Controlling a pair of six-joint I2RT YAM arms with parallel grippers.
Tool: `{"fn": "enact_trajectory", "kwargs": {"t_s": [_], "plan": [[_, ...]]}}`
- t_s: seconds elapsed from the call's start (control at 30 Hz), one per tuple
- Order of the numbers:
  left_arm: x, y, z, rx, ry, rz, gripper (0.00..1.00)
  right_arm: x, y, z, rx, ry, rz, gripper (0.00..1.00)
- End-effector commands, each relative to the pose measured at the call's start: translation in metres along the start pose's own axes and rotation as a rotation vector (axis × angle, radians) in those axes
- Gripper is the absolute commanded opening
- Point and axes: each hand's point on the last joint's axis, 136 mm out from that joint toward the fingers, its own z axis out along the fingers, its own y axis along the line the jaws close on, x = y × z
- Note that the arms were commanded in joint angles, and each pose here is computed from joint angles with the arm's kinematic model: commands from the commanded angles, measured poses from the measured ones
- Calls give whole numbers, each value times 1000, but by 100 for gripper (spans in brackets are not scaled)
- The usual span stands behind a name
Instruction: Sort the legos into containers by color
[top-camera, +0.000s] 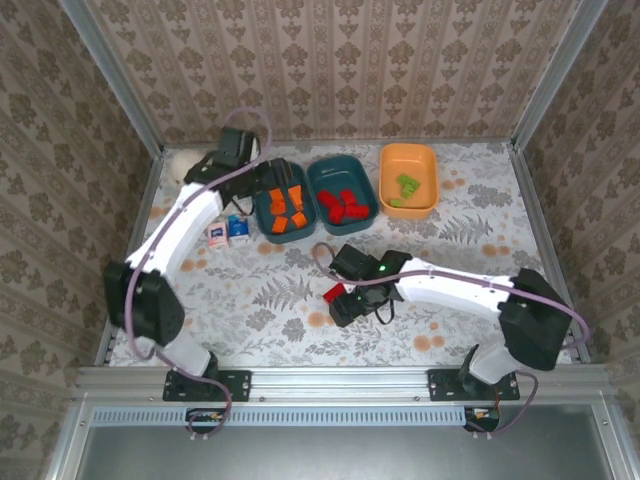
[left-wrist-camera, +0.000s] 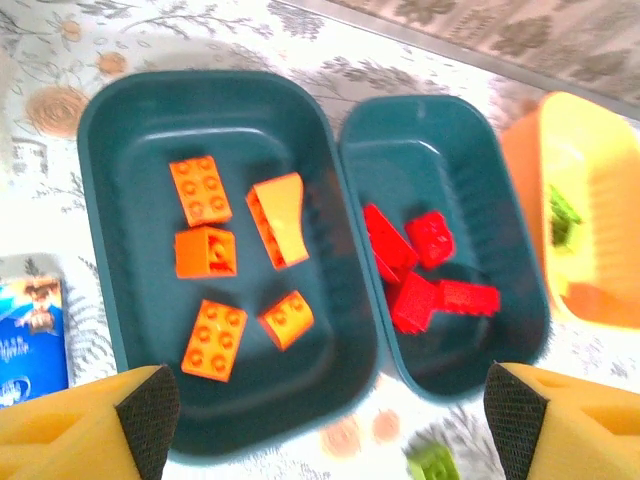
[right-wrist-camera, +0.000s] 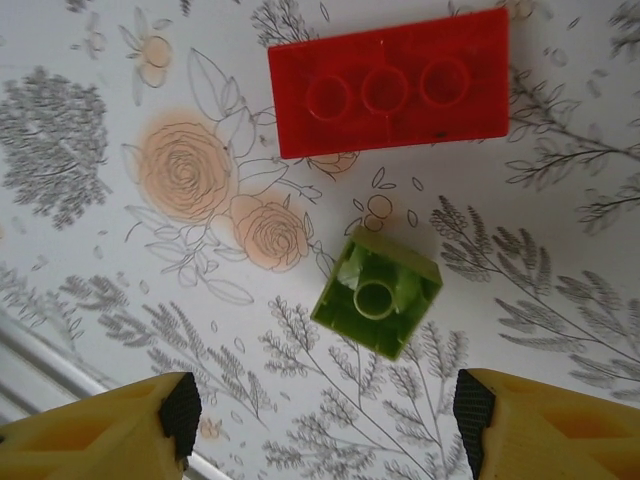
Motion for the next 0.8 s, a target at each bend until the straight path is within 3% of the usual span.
{"fn": "enact_trajectory", "kwargs": {"t_s": [0.0,0.17,0.37,0.77], "plan": [[29,-20,-17,152,37,22,83,-6,-5,13,78,29,105,69],[75,-22,-58,208,58,38,82,-5,-10,26,137,50,151,68],[109,-19,-79,229,81,21,81,-3,-21,33,202,54,165,68],[120,-24,-88,237,87,53,80,-2,-20,47,203,82,170,39]]}}
